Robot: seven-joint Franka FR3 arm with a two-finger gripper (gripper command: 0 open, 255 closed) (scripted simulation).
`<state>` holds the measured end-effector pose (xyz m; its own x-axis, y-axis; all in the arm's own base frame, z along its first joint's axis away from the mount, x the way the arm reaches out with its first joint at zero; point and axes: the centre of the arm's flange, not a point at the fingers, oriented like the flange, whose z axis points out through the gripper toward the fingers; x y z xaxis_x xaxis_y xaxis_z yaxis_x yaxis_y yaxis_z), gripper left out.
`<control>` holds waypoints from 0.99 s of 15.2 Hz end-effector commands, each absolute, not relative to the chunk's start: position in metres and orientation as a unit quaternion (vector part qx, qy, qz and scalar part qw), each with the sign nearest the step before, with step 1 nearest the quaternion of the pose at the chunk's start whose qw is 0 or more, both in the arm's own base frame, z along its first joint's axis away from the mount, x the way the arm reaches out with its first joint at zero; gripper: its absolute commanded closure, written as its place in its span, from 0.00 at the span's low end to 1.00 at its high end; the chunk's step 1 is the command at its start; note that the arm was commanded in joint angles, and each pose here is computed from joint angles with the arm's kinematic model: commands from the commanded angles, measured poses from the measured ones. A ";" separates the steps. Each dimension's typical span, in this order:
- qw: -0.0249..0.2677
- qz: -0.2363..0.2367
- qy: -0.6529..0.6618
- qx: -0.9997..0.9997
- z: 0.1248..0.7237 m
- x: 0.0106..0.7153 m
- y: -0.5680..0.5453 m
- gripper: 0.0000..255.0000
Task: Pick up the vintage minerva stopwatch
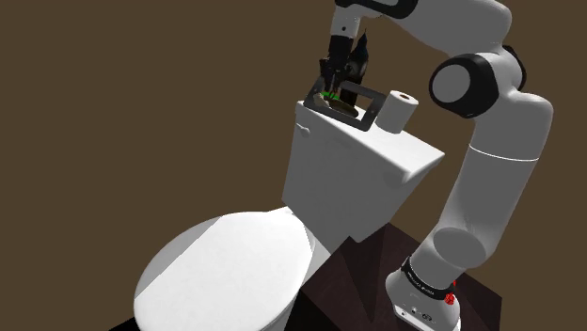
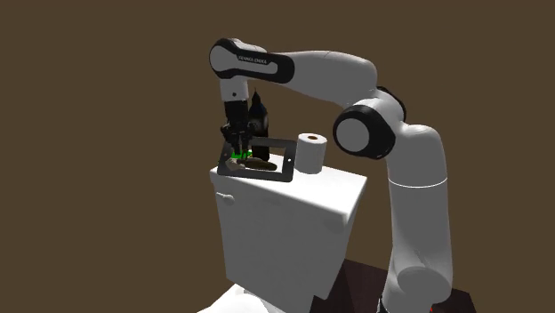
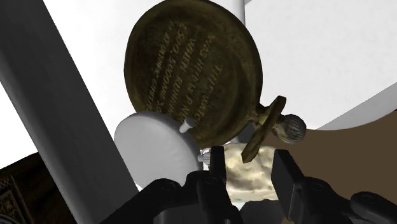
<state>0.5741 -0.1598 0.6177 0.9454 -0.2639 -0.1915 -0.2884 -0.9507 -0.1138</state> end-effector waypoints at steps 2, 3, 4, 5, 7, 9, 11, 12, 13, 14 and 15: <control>0.070 0.087 0.140 -0.984 0.617 0.574 -0.160 1.00; 0.070 0.087 0.140 -0.984 0.617 0.574 -0.160 1.00; 0.070 0.087 0.140 -0.984 0.617 0.574 -0.160 1.00; 0.070 0.087 0.140 -0.984 0.617 0.574 -0.160 1.00; 0.070 0.087 0.140 -0.984 0.617 0.574 -0.160 1.00; 0.070 0.087 0.140 -0.984 0.623 0.575 -0.160 1.00; 0.070 0.087 0.140 -0.984 0.633 0.575 -0.160 1.00; 0.070 0.087 0.140 -0.984 0.639 0.575 -0.160 1.00; 0.070 0.087 0.140 -0.984 0.644 0.575 -0.160 1.00; 0.070 0.087 0.140 -0.984 0.649 0.575 -0.160 1.00; 0.070 0.087 0.140 -0.984 0.655 0.575 -0.160 1.00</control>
<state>0.5742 -0.1609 0.6503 0.9454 -0.2642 -0.1910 -0.2886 -0.9506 -0.1140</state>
